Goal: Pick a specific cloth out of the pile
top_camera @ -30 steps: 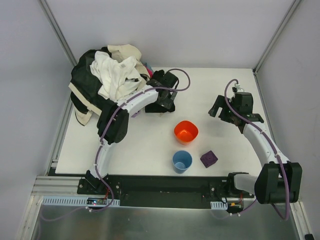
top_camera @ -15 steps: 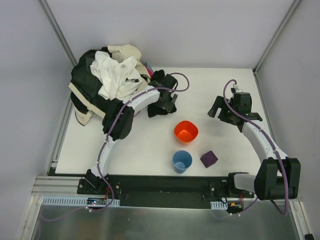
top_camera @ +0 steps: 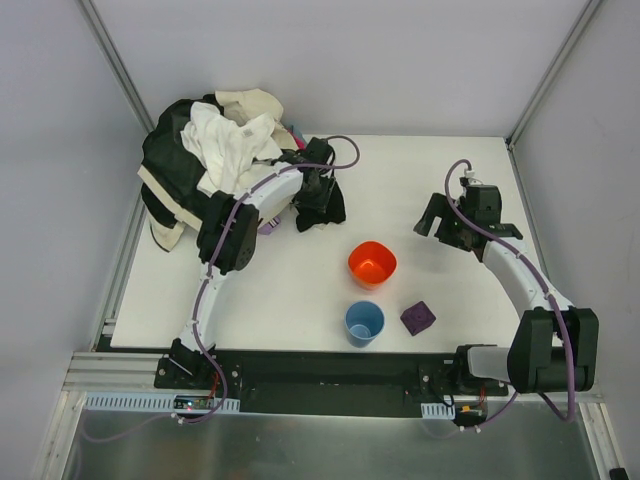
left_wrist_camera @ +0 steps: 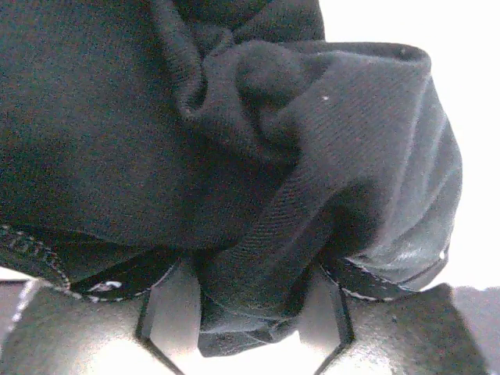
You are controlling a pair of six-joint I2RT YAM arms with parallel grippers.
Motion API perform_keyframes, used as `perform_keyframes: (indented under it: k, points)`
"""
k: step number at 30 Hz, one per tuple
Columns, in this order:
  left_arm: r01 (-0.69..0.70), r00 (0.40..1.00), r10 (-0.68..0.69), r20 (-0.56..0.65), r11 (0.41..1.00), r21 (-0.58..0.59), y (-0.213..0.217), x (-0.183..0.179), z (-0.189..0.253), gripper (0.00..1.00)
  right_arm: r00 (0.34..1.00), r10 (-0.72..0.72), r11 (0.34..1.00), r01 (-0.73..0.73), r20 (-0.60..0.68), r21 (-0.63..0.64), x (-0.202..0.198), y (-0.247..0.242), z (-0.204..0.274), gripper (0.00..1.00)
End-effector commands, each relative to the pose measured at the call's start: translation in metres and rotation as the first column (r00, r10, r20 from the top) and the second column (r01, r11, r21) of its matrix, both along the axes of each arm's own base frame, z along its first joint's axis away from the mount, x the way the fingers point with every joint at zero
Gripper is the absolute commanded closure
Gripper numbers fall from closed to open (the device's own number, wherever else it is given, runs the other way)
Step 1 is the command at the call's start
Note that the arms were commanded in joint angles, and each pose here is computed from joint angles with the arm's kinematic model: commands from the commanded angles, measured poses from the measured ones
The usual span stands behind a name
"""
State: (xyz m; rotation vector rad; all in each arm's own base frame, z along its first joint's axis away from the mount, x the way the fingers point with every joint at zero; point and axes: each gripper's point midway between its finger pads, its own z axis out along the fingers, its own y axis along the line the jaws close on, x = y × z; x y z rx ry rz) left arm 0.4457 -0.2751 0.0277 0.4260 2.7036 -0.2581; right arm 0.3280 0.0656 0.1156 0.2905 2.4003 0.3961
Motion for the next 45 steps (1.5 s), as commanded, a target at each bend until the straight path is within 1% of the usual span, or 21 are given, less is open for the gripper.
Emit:
perform_keyframes:
  k: [1,4,6,9,12,15,20,24,28,33,35,38,41,42,43,45]
  points:
    - [0.042,0.984,-0.048,-0.171,0.998,-0.04,-0.008,-0.037,-0.037,0.68,0.998,0.009,1.0,-0.01,0.065,0.018,0.013,0.002,0.023,0.04]
    - [0.052,0.981,-0.059,-0.182,0.998,-0.047,-0.008,-0.043,-0.034,0.89,0.998,0.009,1.0,-0.01,0.069,0.022,0.012,0.002,0.026,0.04]
    - [0.054,0.982,-0.063,-0.177,0.997,-0.053,-0.007,-0.044,-0.029,1.0,0.997,0.009,1.0,-0.01,0.072,0.022,0.012,0.002,0.028,0.04]
    - [0.064,0.988,-0.073,-0.139,0.995,-0.071,-0.01,-0.041,-0.01,1.0,0.997,0.009,1.0,-0.011,0.077,0.023,0.01,0.002,0.03,0.04]
    - [0.073,0.995,-0.079,-0.06,0.993,-0.095,-0.014,-0.028,0.023,1.0,0.996,0.008,1.0,-0.01,0.085,0.024,0.009,0.002,0.034,0.04]
    - [0.072,0.997,-0.069,0.031,0.99,-0.121,-0.017,-0.014,0.061,1.0,0.995,0.009,1.0,-0.011,0.098,0.024,0.007,0.002,0.04,0.04]
    - [0.086,0.983,-0.049,0.174,0.974,-0.211,-0.025,0.006,0.133,1.0,0.993,0.01,1.0,-0.012,0.115,0.023,0.004,0.002,0.049,0.04]
    - [0.07,0.963,0.016,0.268,0.949,-0.309,-0.013,0.025,0.195,1.0,0.992,0.009,1.0,-0.012,0.122,0.025,0.002,0.002,0.053,0.04]
    - [0.029,0.931,0.125,0.342,0.911,-0.411,0.023,0.046,0.257,1.0,0.992,0.009,1.0,-0.012,0.126,0.023,-0.001,0.001,0.054,0.04]
    - [-0.031,0.86,0.266,0.436,0.879,-0.475,0.081,0.065,0.322,1.0,0.992,0.011,1.0,-0.014,0.129,0.025,-0.003,0.001,0.055,0.04]
    - [-0.061,0.827,0.315,0.466,0.874,-0.482,0.107,0.069,0.339,1.0,0.991,0.011,1.0,-0.014,0.13,0.027,-0.003,0.002,0.056,0.04]
    - [-0.156,0.764,0.409,0.499,0.867,-0.473,0.162,0.072,0.356,1.0,0.991,0.013,1.0,-0.016,0.135,0.023,-0.004,0.001,0.057,0.04]
    - [-0.276,0.7,0.512,0.498,0.837,-0.473,0.219,0.069,0.361,1.0,0.99,0.013,1.0,-0.016,0.137,0.023,-0.005,0.001,0.057,0.04]
    - [-0.303,0.688,0.532,0.493,0.829,-0.47,0.229,0.067,0.36,1.0,0.991,0.016,1.0,-0.019,0.135,0.022,-0.005,0.001,0.057,0.04]
    - [-0.365,0.657,0.578,0.484,0.806,-0.466,0.258,0.066,0.356,1.0,0.991,0.016,0.999,-0.019,0.132,0.026,-0.005,0.002,0.056,0.04]
    - [-0.462,0.609,0.642,0.466,0.765,-0.449,0.295,0.06,0.345,1.0,0.992,0.018,0.999,-0.022,0.128,0.032,-0.005,0.003,0.054,0.04]
